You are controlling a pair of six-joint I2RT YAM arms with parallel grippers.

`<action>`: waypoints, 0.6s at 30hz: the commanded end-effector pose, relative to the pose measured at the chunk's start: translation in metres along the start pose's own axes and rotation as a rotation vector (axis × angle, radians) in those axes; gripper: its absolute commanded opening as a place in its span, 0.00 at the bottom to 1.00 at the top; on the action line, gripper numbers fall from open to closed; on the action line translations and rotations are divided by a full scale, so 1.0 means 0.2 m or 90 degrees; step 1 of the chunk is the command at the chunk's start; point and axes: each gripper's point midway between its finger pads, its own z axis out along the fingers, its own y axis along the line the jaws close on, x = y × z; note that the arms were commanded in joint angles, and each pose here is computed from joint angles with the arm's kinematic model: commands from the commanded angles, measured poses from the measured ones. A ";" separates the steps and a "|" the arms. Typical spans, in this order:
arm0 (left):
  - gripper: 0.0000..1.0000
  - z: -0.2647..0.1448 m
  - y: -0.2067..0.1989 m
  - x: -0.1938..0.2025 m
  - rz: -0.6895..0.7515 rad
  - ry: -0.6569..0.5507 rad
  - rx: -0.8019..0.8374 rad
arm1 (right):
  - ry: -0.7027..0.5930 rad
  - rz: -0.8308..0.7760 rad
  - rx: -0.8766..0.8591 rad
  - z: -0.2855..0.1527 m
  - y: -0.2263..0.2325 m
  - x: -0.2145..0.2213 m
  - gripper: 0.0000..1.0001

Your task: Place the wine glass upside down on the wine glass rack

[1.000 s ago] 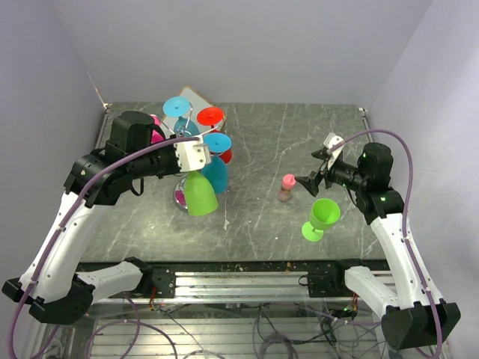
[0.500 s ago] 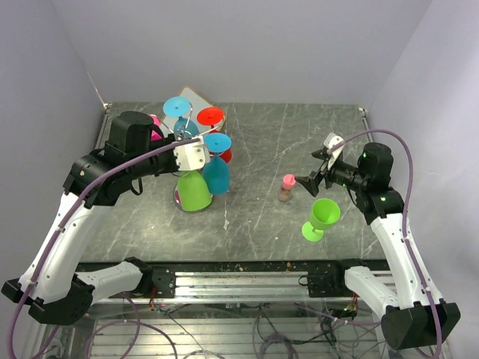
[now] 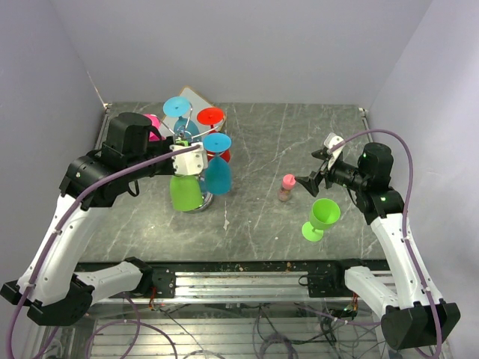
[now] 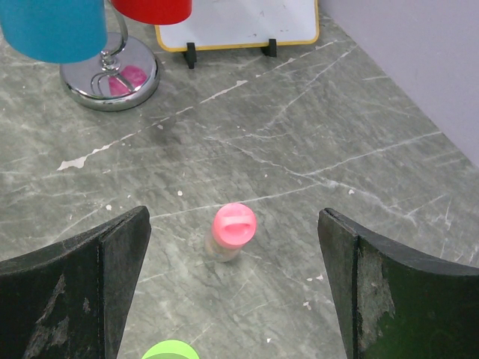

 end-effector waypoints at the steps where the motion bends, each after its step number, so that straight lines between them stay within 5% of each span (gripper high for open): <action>1: 0.07 -0.08 0.05 -0.01 0.032 0.006 -0.027 | -0.010 -0.016 0.001 -0.01 0.00 -0.01 0.93; 18: 0.07 -0.16 0.02 -0.06 0.089 -0.031 0.002 | -0.008 -0.015 0.003 -0.01 0.00 -0.01 0.94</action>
